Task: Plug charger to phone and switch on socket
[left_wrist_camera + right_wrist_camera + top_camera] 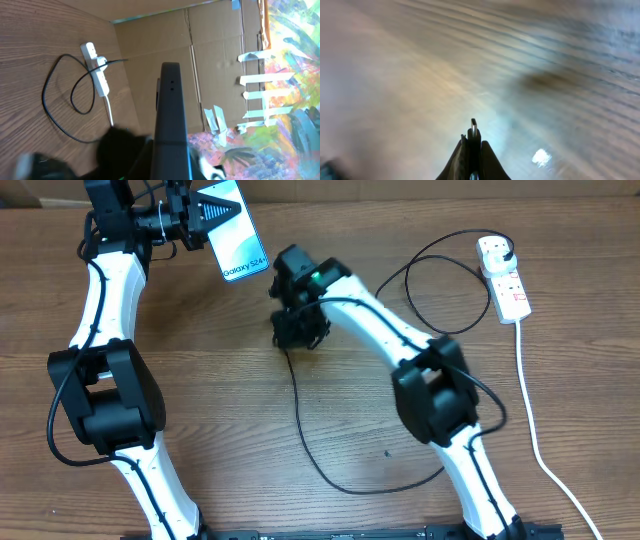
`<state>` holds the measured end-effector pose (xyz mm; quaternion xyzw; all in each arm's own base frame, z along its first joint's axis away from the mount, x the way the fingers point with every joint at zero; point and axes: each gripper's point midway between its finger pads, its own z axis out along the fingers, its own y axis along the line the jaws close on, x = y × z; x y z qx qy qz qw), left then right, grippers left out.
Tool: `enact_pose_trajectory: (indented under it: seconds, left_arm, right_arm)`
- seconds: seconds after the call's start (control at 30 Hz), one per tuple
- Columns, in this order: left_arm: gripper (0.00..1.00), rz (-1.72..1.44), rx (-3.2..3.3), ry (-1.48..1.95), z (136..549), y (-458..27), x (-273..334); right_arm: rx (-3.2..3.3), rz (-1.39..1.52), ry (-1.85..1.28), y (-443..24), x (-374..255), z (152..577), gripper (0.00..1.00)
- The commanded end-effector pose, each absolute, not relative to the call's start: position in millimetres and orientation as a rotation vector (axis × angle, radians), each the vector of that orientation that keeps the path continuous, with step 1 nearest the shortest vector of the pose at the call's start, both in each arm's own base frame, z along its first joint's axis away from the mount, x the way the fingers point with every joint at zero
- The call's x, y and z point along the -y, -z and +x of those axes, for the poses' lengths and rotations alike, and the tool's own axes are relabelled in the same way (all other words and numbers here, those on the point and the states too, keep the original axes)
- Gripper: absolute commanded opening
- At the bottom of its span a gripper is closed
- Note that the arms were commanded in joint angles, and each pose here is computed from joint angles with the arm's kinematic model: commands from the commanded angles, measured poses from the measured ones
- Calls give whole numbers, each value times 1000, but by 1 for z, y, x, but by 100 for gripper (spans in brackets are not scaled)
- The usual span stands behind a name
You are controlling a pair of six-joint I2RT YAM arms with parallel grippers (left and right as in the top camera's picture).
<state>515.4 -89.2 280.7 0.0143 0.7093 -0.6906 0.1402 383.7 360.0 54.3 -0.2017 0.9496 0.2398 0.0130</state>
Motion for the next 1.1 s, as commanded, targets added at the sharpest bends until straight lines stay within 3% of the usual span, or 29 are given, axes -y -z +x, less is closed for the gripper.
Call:
enact_pose_trajectory:
  seconds: [0.0, 0.23, 1.07]
  left_arm:
    - [4, 101, -2039, 2008, 511, -288, 93]
    - [4, 116, -2032, 2000, 511, -288, 93]
    - [4, 153, -2031, 1988, 511, -287, 107]
  right_arm:
    - [-2629, -798, -1183, -180, -373, 379, 4]
    - [-2446, -837, -1555, -228, -359, 376, 4]
    - [-2396, -759, -1740, -251, -366, 378, 4]
